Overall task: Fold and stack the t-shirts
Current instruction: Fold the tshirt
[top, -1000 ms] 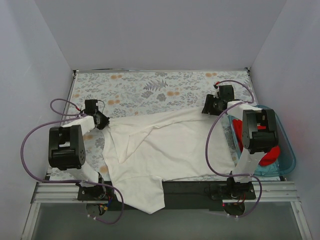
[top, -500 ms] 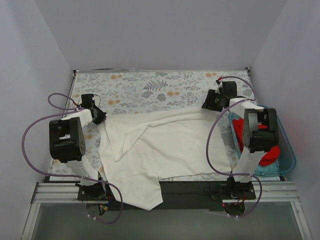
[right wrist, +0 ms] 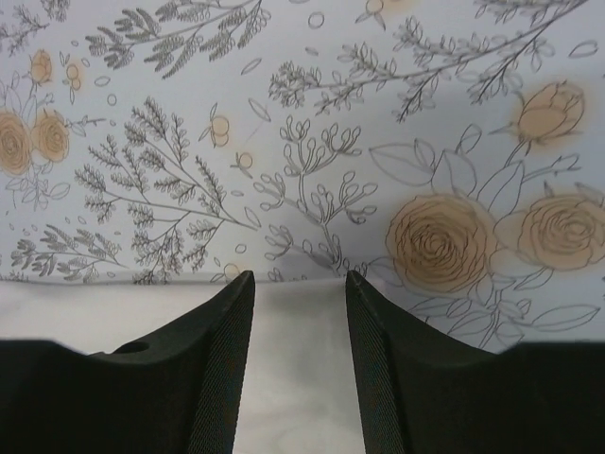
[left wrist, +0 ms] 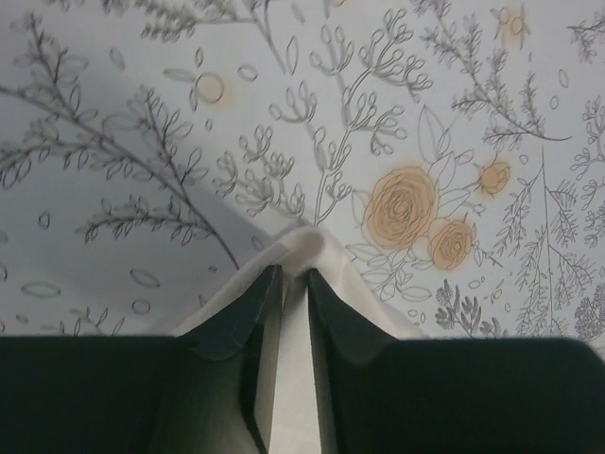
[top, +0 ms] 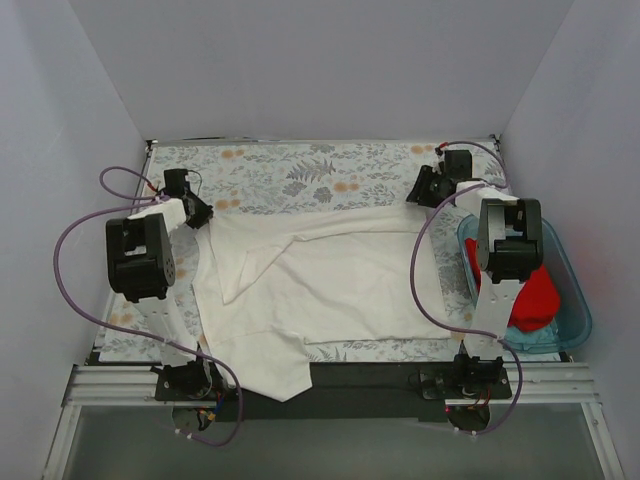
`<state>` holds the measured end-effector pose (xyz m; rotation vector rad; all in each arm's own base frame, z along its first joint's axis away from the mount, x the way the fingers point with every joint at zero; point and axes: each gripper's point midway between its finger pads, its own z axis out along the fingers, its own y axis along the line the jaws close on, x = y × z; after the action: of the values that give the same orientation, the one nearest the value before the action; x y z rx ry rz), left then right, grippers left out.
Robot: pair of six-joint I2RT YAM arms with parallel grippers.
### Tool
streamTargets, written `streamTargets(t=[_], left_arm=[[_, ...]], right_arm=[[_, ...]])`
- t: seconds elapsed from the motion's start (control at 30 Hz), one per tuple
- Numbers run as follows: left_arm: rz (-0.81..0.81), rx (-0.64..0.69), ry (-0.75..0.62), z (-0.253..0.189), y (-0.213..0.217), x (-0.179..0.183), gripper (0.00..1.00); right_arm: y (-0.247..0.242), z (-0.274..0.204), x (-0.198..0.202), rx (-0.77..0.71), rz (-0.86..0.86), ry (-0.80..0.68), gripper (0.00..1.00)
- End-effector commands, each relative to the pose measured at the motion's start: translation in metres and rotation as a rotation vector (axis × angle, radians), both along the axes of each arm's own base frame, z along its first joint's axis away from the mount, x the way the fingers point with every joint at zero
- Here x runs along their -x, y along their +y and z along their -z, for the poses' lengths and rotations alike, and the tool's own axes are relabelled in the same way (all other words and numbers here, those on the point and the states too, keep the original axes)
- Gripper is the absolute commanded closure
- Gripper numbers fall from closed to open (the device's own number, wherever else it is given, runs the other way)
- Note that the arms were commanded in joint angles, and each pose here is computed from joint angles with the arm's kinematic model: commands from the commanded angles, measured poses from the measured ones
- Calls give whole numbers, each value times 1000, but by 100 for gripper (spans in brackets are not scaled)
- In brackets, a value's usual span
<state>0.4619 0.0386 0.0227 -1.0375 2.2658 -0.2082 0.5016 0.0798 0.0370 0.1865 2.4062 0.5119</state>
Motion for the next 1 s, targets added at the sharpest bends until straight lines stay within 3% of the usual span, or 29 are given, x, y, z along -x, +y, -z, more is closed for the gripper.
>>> streamTargets(t=[0.0,0.1,0.13,0.3,0.43,0.6,0.83,0.97], left_arm=[[10,-52,5,-11,12,-10,75],[27,-92,-58,-46,13,-13,61],[39,-103,-71,-54,10,-10,47],[172,-179,-164,-113,-24,14,31],[388,-126,-195,-120,-82,46,31],[577,1,-118,-89,-131,84,27],[607,29,6,-45,-140,106,27],[602,35,64,-25,-140,113,28]], right_arm=[[-10,-20,-21,41,-7,-54,49],[-7,-40,-17,31,-32,-84,47],[-4,-55,-14,20,-42,-113,45],[9,-67,30,-30,-69,-95,42],[22,-84,68,-42,-108,-121,42],[40,-85,113,-75,-172,-121,41],[49,-95,158,-106,-217,-165,29],[57,-92,174,-130,-240,-162,28]])
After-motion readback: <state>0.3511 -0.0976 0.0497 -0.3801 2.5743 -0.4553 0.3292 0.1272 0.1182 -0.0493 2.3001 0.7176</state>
